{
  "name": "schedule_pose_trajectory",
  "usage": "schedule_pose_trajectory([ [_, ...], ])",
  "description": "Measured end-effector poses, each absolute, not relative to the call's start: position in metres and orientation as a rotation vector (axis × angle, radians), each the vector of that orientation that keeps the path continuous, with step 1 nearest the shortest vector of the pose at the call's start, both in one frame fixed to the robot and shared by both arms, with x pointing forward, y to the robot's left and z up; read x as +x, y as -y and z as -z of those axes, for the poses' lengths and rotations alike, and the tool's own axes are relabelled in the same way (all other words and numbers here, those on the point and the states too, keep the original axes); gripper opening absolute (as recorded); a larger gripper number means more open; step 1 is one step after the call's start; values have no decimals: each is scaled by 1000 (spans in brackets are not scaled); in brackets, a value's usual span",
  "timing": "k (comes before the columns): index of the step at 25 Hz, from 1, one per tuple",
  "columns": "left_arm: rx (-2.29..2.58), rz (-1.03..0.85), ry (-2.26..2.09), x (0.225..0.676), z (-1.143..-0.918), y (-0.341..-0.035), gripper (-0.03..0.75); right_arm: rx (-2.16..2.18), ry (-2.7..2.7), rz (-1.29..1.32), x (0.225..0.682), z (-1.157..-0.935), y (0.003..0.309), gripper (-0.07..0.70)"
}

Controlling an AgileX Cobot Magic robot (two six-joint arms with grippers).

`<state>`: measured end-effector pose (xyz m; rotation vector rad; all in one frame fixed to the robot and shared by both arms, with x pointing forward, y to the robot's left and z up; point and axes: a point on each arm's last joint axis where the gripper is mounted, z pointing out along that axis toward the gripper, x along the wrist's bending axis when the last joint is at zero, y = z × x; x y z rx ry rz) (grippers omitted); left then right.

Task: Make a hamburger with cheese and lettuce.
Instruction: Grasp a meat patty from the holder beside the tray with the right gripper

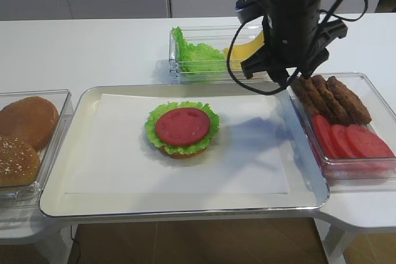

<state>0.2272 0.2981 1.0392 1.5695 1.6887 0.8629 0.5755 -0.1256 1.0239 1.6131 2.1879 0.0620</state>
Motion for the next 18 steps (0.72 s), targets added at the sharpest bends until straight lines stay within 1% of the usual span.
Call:
schedule_pose_trajectory([
  [3, 1569, -863, -1689, 227, -1039, -298, 404, 1613, -2193, -43, 577, -1019, 125, 340],
  [6, 1569, -863, -1689, 227, -1039, -298, 404, 1629, -2176, -47, 577, -1019, 125, 335],
  [12, 1569, -863, -1689, 227, -1039, -298, 404, 1623, -2166, -38, 578, -1019, 126, 249],
  [18, 1569, -863, -1689, 227, -1039, -298, 404, 1620, -2164, -33, 578, -1019, 127, 230],
])
